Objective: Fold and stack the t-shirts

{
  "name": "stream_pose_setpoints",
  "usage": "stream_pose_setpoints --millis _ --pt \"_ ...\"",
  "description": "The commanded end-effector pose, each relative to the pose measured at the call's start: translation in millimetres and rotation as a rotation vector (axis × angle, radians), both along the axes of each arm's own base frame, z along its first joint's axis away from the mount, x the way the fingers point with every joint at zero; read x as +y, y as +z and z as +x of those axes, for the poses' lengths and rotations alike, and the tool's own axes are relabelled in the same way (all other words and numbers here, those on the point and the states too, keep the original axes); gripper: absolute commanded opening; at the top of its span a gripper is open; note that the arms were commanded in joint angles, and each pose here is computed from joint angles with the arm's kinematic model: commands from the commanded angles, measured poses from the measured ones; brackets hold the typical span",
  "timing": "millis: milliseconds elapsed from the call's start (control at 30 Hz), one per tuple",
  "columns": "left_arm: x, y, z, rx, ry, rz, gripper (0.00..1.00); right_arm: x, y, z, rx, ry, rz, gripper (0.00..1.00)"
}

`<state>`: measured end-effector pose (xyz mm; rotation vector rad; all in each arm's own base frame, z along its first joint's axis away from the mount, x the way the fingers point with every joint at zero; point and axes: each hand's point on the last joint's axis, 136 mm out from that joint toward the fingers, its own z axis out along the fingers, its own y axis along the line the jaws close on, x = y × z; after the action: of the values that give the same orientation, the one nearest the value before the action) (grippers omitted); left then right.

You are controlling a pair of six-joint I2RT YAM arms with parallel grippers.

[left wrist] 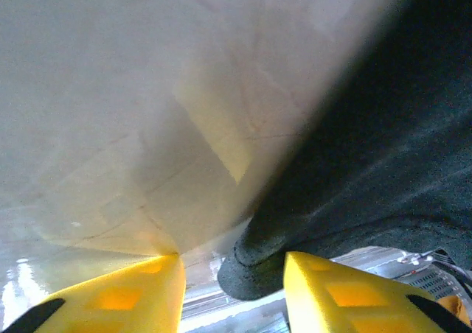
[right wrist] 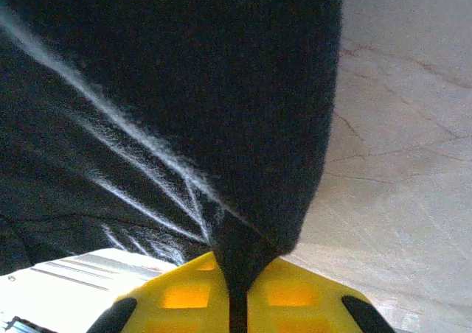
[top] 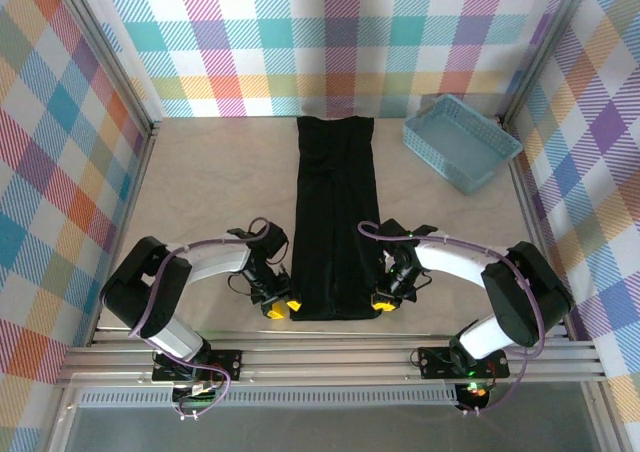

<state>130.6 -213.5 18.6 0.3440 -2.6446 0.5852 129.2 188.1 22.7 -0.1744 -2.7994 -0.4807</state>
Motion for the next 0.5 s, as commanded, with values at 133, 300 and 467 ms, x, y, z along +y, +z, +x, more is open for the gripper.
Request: stream_pose_setpoints --millis 133,300,467 --pt "-35.6 -0.9 8.6 -0.049 -0.076 -0.046 0.25 -3.8 2.9 -11.3 0.037 -0.009 -0.007 0.05" --pt "-27.1 1.5 5.7 -0.054 -0.082 -0.003 0.02 -4.8 8.2 -15.9 0.045 -0.002 0.002 0.0" --pt "-20.3 7.8 -12.6 -0.002 -0.126 -0.019 0.0 -11.3 12.3 -34.9 0.114 0.028 0.001 0.0"
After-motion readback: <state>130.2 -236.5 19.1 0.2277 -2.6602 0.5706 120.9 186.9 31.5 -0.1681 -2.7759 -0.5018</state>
